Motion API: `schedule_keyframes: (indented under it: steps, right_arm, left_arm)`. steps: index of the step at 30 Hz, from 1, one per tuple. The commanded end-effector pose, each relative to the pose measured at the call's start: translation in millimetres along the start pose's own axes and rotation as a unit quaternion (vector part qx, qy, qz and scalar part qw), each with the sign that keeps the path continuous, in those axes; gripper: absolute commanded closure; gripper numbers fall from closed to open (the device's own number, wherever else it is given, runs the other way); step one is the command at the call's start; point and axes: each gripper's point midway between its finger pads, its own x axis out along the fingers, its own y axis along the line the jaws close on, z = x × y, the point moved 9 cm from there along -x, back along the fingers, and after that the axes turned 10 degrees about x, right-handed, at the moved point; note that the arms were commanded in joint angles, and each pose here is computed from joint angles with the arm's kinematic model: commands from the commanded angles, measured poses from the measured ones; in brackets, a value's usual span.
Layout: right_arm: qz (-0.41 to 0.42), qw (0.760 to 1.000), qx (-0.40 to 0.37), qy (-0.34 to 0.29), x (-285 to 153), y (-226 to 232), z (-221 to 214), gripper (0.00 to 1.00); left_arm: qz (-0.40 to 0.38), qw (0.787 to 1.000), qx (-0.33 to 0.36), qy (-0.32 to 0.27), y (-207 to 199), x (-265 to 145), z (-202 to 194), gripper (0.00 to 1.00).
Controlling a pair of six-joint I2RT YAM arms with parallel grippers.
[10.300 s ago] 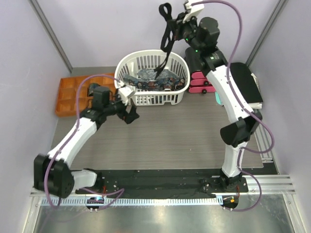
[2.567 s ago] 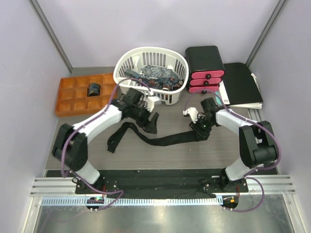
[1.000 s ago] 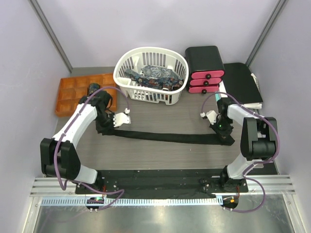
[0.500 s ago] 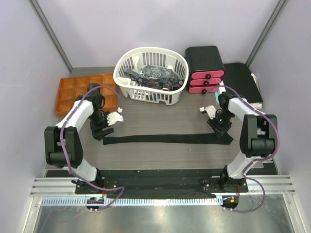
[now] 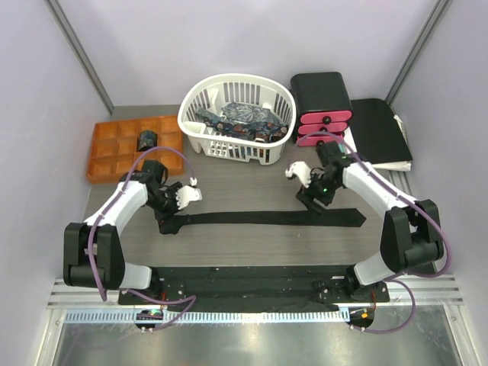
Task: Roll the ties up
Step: Flatten out the tie at the center of the board.
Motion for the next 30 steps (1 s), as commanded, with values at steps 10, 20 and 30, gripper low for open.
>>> schedule_keyframes:
  steps: [10,20,30]
  right_arm:
    - [0.014,0.989,-0.142,0.026,58,22,15,0.26]
    - [0.028,0.985,-0.15,0.076,66,29,-6,0.39]
    - [-0.012,0.977,-0.163,0.133,21,-14,-66,0.23]
  left_arm:
    - [-0.007,0.998,0.063,0.011,8,31,-7,0.09]
    - [0.001,0.995,0.081,0.057,32,41,-15,0.57]
    - [-0.004,0.995,0.074,0.063,35,42,-25,0.59]
